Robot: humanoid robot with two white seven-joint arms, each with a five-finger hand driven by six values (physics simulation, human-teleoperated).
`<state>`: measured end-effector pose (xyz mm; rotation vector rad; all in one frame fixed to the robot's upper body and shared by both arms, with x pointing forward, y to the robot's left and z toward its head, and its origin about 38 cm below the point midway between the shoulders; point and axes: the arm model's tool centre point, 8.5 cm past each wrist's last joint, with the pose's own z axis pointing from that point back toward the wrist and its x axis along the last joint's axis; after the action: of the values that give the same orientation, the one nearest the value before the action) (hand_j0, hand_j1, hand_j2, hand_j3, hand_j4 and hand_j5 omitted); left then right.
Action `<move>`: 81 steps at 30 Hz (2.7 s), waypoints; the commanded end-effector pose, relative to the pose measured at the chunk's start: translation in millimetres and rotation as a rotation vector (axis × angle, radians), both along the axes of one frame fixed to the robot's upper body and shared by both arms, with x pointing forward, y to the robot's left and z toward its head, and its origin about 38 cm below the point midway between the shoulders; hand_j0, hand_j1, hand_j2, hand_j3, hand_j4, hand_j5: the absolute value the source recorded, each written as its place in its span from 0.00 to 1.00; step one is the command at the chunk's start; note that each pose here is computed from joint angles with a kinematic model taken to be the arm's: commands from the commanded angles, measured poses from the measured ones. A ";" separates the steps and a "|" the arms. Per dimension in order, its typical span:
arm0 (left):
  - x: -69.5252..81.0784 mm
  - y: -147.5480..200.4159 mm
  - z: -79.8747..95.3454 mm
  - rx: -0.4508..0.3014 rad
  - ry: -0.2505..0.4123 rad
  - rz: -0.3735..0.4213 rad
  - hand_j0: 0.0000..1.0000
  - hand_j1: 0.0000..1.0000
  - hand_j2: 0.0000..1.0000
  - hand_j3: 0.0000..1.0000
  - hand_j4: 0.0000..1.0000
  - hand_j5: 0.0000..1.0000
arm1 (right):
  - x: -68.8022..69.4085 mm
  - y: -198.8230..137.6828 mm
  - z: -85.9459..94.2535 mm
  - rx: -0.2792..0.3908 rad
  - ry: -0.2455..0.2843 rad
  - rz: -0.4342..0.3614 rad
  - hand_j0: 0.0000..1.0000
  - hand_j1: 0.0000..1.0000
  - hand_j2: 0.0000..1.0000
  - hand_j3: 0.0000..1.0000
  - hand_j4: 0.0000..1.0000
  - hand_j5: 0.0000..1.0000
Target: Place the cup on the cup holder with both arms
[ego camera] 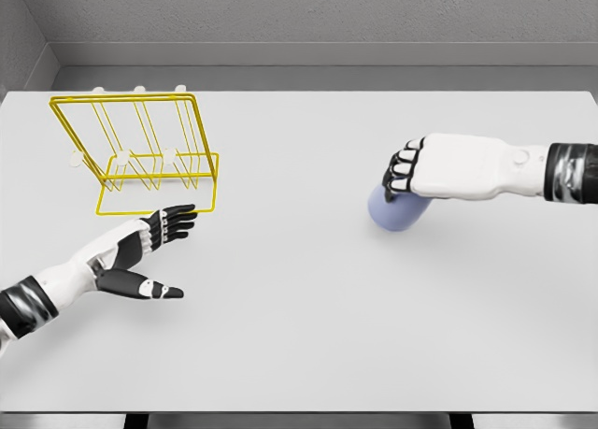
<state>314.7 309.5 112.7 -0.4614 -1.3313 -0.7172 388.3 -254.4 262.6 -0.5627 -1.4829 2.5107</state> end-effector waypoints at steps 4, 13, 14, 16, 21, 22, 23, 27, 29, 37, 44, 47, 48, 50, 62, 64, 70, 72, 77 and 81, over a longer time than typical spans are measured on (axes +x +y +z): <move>0.7 -0.6 -1.6 -0.002 0.000 0.002 1.00 1.00 1.00 1.00 1.00 1.00 | 0.0 23.4 -4.5 0.011 0.006 0.043 0.52 0.52 0.52 0.52 0.52 0.52; 1.7 0.1 -2.5 -0.003 0.002 0.007 1.00 1.00 1.00 1.00 1.00 1.00 | 0.9 51.9 -3.8 0.036 0.005 0.098 0.53 0.53 0.53 0.53 0.53 0.53; 1.7 0.1 -2.5 -0.003 0.002 0.007 1.00 1.00 1.00 1.00 1.00 1.00 | 0.6 57.6 -3.9 0.048 0.007 0.109 0.53 0.53 0.53 0.53 0.53 0.53; 1.7 0.1 -2.5 -0.003 0.002 0.007 1.00 1.00 1.00 1.00 1.00 1.00 | -0.3 65.5 -6.3 0.054 0.014 0.124 0.53 0.53 0.53 0.53 0.53 0.53; 2.2 1.6 -2.5 0.001 0.001 0.010 1.00 1.00 1.00 1.00 1.00 1.00 | -2.1 83.8 -6.8 0.085 0.017 0.161 0.53 0.53 0.53 0.53 0.53 0.53; 3.9 1.5 -0.5 -0.001 -0.004 0.010 1.00 1.00 1.00 1.00 1.00 1.00 | -2.4 84.3 -6.5 0.084 0.016 0.163 0.53 0.53 0.53 0.53 0.53 0.53; 3.6 1.3 -1.0 0.001 -0.004 0.009 1.00 1.00 1.00 1.00 1.00 1.00 | -1.9 85.2 -6.3 0.084 0.013 0.164 0.53 0.53 0.53 0.53 0.53 0.53; 3.6 0.8 -1.1 -0.001 -0.004 0.008 1.00 1.00 1.00 1.00 1.00 1.00 | -4.7 101.2 -11.8 0.087 0.011 0.196 0.53 0.53 0.53 0.53 0.53 0.53; 3.9 1.0 -0.7 -0.001 -0.005 0.009 1.00 1.00 1.00 1.00 1.00 1.00 | -7.1 109.6 -14.9 0.092 0.021 0.215 0.53 0.53 0.53 0.53 0.53 0.53; 4.0 1.4 -1.0 0.000 -0.004 0.010 1.00 1.00 1.00 1.00 1.00 1.00 | -15.1 130.9 -26.8 0.089 0.041 0.265 0.53 0.53 0.53 0.53 0.53 0.53; 3.6 0.3 -1.3 -0.002 -0.004 0.008 1.00 1.00 1.00 1.00 1.00 1.00 | -22.7 150.4 -35.6 0.087 0.049 0.310 0.53 0.53 0.53 0.53 0.53 0.53; 3.9 0.5 -0.9 -0.003 -0.005 0.009 1.00 1.00 1.00 1.00 1.00 1.00 | -21.7 151.3 -37.7 0.079 0.047 0.308 0.53 0.53 0.53 0.53 0.53 0.53; 4.5 0.9 -0.7 -0.002 -0.006 0.010 1.00 1.00 1.00 1.00 1.00 1.00 | -20.7 151.2 -38.5 0.078 0.047 0.305 0.53 0.53 0.53 0.53 0.53 0.53; 4.1 0.9 -1.2 -0.002 -0.004 0.010 1.00 1.00 1.00 1.00 1.00 1.00 | -17.8 149.3 -40.5 0.074 0.051 0.294 0.54 0.54 0.54 0.54 0.54 0.54; 4.2 -4.0 -2.7 -0.016 -0.005 0.007 1.00 1.00 1.00 1.00 1.00 1.00 | -16.8 155.9 -46.5 0.064 0.050 0.298 0.79 0.79 0.79 0.79 0.79 0.79; 4.3 -3.6 -3.0 -0.015 -0.004 0.008 1.00 1.00 1.00 1.00 1.00 1.00 | -17.2 155.8 -46.4 0.067 0.052 0.298 1.00 1.00 1.00 1.00 1.00 1.00; 4.6 -2.7 -3.5 -0.013 -0.003 0.010 1.00 1.00 1.00 1.00 1.00 1.00 | -16.4 155.6 -43.0 0.072 0.042 0.297 1.00 1.00 1.00 1.00 1.00 1.00; 4.8 -1.9 -4.1 -0.011 -0.002 0.013 1.00 1.00 1.00 1.00 1.00 1.00 | -17.3 156.8 -41.0 0.077 0.040 0.302 1.00 1.00 1.00 1.00 1.00 1.00; 5.1 -1.0 -4.7 -0.010 -0.001 0.015 1.00 1.00 1.00 1.00 1.00 1.00 | -12.6 154.5 -22.2 0.128 0.004 0.291 1.00 1.00 1.00 1.00 1.00 1.00; 6.4 0.4 -6.5 -0.010 0.000 0.023 1.00 1.00 1.00 1.00 1.00 1.00 | -3.9 142.8 -5.7 0.150 -0.036 0.254 1.00 1.00 1.00 1.00 1.00 1.00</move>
<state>320.8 309.2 107.0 -0.4538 -1.3392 -0.6978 380.5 -106.3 248.1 -0.3877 -1.8278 2.5783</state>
